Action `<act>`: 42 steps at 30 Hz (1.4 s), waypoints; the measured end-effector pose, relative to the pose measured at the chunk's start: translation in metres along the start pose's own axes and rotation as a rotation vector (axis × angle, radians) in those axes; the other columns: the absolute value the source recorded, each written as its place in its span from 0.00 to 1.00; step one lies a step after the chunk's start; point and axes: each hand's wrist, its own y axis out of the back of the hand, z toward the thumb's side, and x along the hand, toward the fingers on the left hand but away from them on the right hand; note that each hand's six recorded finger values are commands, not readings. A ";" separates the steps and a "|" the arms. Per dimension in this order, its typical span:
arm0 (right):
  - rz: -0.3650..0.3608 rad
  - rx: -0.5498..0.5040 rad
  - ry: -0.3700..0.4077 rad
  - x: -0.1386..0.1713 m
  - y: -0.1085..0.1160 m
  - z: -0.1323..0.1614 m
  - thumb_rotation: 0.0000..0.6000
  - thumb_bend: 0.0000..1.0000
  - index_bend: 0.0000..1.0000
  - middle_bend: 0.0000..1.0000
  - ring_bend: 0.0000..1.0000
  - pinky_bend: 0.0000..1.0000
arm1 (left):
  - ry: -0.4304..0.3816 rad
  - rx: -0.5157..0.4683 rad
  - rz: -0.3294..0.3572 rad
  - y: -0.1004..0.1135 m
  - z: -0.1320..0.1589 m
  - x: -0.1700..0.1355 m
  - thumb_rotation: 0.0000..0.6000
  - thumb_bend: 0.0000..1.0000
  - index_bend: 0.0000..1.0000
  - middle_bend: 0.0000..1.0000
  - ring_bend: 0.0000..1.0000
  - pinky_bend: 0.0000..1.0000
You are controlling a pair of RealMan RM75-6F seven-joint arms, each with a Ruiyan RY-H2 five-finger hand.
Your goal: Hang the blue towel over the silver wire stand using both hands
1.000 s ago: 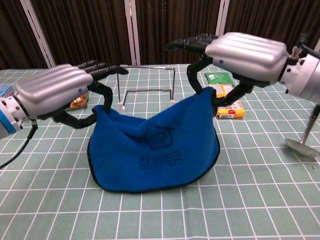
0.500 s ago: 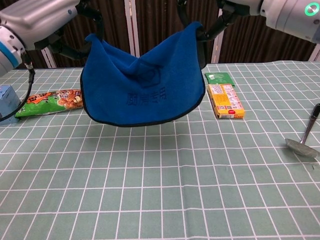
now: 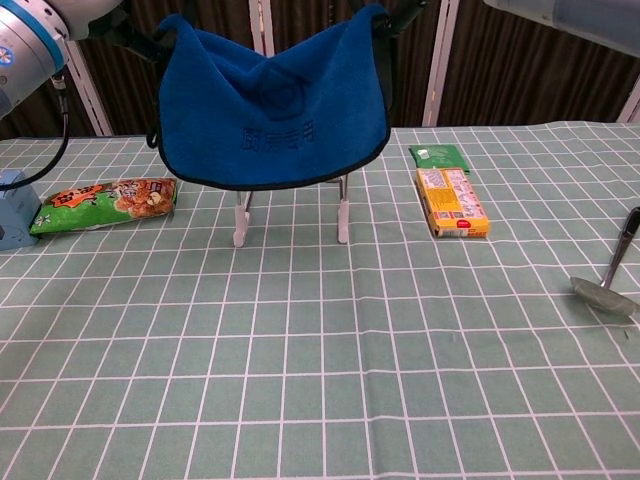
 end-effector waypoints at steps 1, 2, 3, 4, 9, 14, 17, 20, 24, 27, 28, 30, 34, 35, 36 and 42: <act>-0.002 0.002 -0.006 -0.003 0.000 -0.002 1.00 0.61 0.61 0.00 0.00 0.00 | 0.003 0.002 0.004 0.000 -0.001 0.002 1.00 0.53 0.79 0.00 0.00 0.00; -0.003 0.004 -0.009 -0.005 0.000 -0.004 1.00 0.61 0.61 0.00 0.00 0.00 | 0.007 0.005 0.009 0.000 -0.003 0.005 1.00 0.53 0.79 0.00 0.00 0.00; -0.004 0.007 -0.013 -0.007 0.000 -0.006 1.00 0.61 0.61 0.00 0.00 0.00 | 0.009 0.006 0.013 0.000 -0.004 0.008 1.00 0.53 0.79 0.00 0.00 0.00; -0.005 0.008 -0.017 -0.009 -0.001 -0.008 1.00 0.61 0.61 0.00 0.00 0.00 | 0.011 0.005 0.018 0.001 -0.004 0.010 1.00 0.53 0.79 0.00 0.00 0.00; 0.000 -0.001 -0.040 -0.014 -0.005 -0.017 1.00 0.61 0.61 0.00 0.00 0.00 | 0.019 0.011 0.023 0.000 -0.005 0.019 1.00 0.53 0.79 0.00 0.00 0.00; 0.040 -0.005 -0.058 -0.012 -0.023 -0.025 1.00 0.61 0.61 0.00 0.00 0.00 | 0.035 0.007 -0.023 -0.016 -0.007 0.018 1.00 0.53 0.79 0.00 0.00 0.00; 0.062 -0.017 -0.067 -0.009 -0.036 -0.027 1.00 0.61 0.61 0.00 0.00 0.00 | 0.045 0.005 -0.050 -0.027 -0.008 0.015 1.00 0.53 0.79 0.00 0.00 0.00; 0.078 -0.041 -0.071 -0.006 -0.047 -0.027 1.00 0.61 0.61 0.00 0.00 0.00 | 0.053 0.005 -0.068 -0.035 -0.010 0.013 1.00 0.53 0.79 0.00 0.00 0.00; 0.090 -0.051 -0.075 -0.004 -0.056 -0.026 1.00 0.61 0.61 0.00 0.00 0.00 | 0.063 0.000 -0.101 -0.048 -0.014 0.008 1.00 0.53 0.79 0.00 0.00 0.00; 0.102 -0.054 -0.079 -0.002 -0.063 -0.027 1.00 0.61 0.61 0.00 0.00 0.00 | 0.066 -0.005 -0.125 -0.057 -0.015 0.003 1.00 0.53 0.79 0.00 0.00 0.00; 0.107 -0.054 -0.080 -0.001 -0.066 -0.027 1.00 0.61 0.61 0.00 0.00 0.00 | 0.066 -0.006 -0.131 -0.060 -0.015 0.002 1.00 0.53 0.79 0.00 0.00 0.00; 0.115 -0.055 -0.082 0.002 -0.070 -0.028 1.00 0.61 0.61 0.00 0.00 0.00 | 0.069 -0.008 -0.144 -0.065 -0.016 0.000 1.00 0.53 0.79 0.00 0.00 0.00; 0.129 -0.059 -0.088 0.006 -0.080 -0.029 1.00 0.61 0.61 0.00 0.00 0.00 | 0.075 -0.015 -0.165 -0.073 -0.017 -0.004 1.00 0.53 0.79 0.00 0.00 0.00; 0.132 -0.059 -0.090 0.007 -0.082 -0.029 1.00 0.61 0.61 0.00 0.00 0.00 | 0.076 -0.017 -0.170 -0.076 -0.017 -0.006 1.00 0.53 0.79 0.00 0.00 0.00; 0.135 -0.059 -0.092 0.008 -0.084 -0.030 1.00 0.61 0.61 0.00 0.00 0.00 | 0.076 -0.020 -0.175 -0.078 -0.017 -0.007 1.00 0.53 0.79 0.00 0.00 0.00; 0.151 -0.047 -0.092 0.011 -0.094 -0.031 1.00 0.46 0.42 0.00 0.00 0.00 | 0.075 -0.028 -0.193 -0.086 -0.017 -0.011 1.00 0.53 0.75 0.00 0.00 0.00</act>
